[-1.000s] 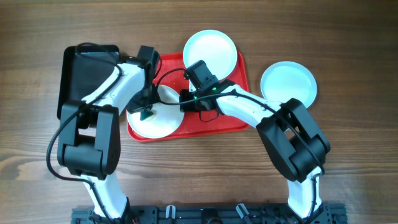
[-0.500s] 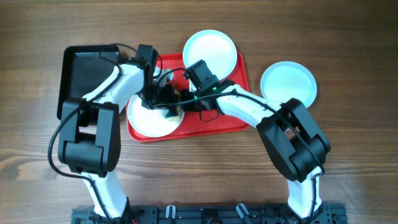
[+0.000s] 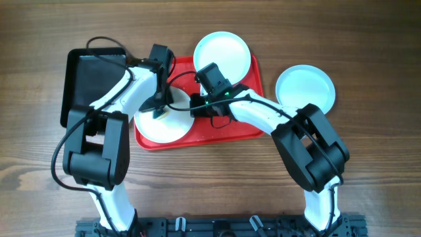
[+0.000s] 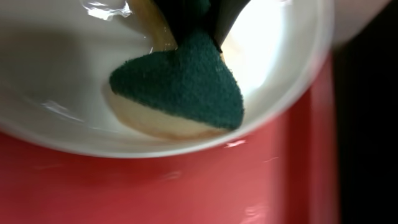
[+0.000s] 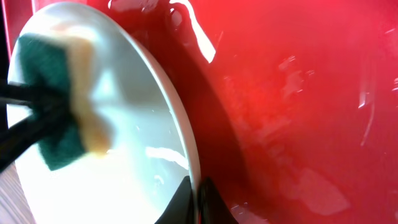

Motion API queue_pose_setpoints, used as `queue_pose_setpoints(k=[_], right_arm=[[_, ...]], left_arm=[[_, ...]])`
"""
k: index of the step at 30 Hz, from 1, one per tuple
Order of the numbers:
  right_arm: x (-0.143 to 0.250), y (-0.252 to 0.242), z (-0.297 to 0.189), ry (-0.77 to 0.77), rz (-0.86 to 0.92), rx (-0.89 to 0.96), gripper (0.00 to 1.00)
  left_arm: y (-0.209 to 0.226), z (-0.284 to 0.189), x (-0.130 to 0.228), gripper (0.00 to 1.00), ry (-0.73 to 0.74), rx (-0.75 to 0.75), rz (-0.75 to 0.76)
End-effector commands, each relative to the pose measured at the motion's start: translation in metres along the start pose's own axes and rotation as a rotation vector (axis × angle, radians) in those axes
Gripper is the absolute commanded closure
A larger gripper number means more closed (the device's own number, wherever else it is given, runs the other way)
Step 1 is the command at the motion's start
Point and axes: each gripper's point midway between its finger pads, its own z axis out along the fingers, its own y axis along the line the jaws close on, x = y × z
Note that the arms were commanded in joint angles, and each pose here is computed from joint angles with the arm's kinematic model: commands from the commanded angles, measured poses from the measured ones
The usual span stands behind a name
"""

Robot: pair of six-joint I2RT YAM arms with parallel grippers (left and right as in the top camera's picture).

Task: Clean dirty plates on tray and stack at the side
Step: 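Scrub the held plate with the sponge in the left gripper, then lift the left gripper away and carry the plate right with right gripper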

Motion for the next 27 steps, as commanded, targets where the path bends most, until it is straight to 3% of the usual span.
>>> queue_pose_setpoints(k=[1,4,7,13,16,23,27], right_arm=[[0.004,-0.002,0.004,0.024,0.006,-0.005,0.96],[0.004,-0.002,0.004,0.024,0.006,-0.005,0.96],[0.004,-0.002,0.004,0.024,0.006,-0.005,0.96],[0.002,-0.004,0.003,0.021,0.011,-0.004,0.96],[0.002,-0.004,0.003,0.021,0.011,-0.004,0.96],[0.003,-0.004,0.003,0.022,0.01,-0.003,0.96],[0.003,-0.004,0.003,0.022,0.011,-0.003,0.96]], left_arm=[[0.053,0.008,-0.001,0.96,-0.031,-0.273,-0.09],[0.046,0.008,0.018,0.96,0.073,-0.221,-0.043],[0.022,0.008,0.041,0.96,0.205,-0.064,0.081],[-0.055,-0.018,0.08,0.96,0.389,0.472,0.338],[-0.072,-0.026,0.077,0.96,0.367,0.585,0.362],[-0.099,-0.026,0.039,0.96,0.182,0.674,0.38],[-0.098,-0.017,0.006,0.96,0.053,0.598,0.315]])
